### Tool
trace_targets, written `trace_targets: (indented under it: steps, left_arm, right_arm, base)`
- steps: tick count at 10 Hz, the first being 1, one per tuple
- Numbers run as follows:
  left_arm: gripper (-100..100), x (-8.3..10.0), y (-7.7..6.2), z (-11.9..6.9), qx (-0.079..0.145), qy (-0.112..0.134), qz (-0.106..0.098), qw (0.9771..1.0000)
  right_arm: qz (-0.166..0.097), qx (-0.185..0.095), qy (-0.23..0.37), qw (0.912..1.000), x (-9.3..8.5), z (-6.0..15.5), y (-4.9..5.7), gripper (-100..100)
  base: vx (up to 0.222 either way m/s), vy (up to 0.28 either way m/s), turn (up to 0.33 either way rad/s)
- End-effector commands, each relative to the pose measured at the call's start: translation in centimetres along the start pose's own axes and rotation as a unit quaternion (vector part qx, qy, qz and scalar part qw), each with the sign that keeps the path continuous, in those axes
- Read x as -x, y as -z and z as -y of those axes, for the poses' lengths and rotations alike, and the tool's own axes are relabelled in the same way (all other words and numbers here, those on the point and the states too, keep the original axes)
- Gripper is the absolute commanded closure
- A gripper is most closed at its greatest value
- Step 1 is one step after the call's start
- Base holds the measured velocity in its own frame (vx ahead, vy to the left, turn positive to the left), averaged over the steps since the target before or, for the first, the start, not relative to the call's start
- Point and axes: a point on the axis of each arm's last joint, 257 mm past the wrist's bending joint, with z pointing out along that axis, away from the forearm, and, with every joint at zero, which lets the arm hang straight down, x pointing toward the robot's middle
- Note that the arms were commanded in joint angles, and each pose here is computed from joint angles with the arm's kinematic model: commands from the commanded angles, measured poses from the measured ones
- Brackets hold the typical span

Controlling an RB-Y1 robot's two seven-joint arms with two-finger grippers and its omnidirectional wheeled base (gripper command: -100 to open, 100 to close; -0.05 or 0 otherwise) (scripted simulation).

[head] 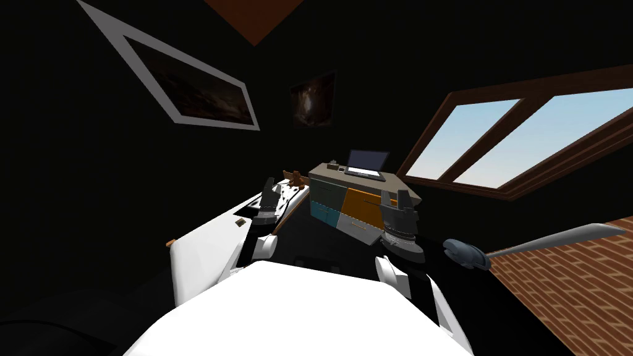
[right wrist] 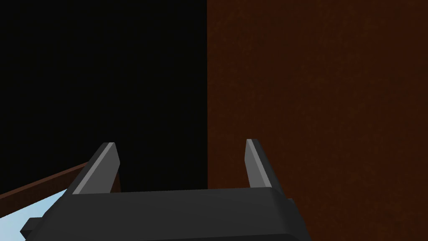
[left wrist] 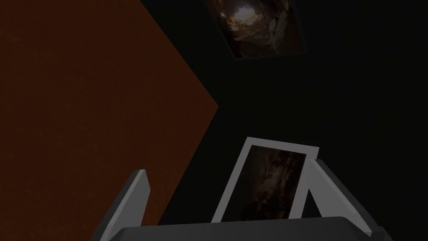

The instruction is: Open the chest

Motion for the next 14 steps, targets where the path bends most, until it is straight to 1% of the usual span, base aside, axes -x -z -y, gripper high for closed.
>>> trace_targets:
  steps: [1,9,10,13,14]
  left_arm:
    - [0,0.0,0.0,0.0,0.000,0.000,0.000,1.0000]
    - [0,0.0,0.0,0.0,0.000,0.000,0.000,1.0000]
    - [0,0.0,0.0,0.0,0.000,0.000,0.000,1.0000]
    - [0,0.0,0.0,0.0,0.000,0.000,0.000,1.0000]
    - [0,0.0,0.0,0.0,0.000,0.000,0.000,1.0000]
  right_arm:
    - [0.000,0.000,0.000,1.0000,0.0,0.0,0.0,0]
    - [0.000,0.000,0.000,1.0000,0.0,0.0,0.0,0]
    - [-0.026,-0.013,0.024,0.9993,-0.9,1.0,0.2,-100]
    - [-0.065,-0.045,0.079,0.9937,-2.2,3.5,0.8,-100]
    - [-0.067,-0.045,0.082,0.9934,-2.3,3.5,0.8,-100]
  base:
    - [0.000,0.000,0.000]
    - [0.000,0.000,0.000]
    - [0.025,0.015,0.035]
    - [0.040,0.038,0.040]
    - [0.034,0.030,0.008]
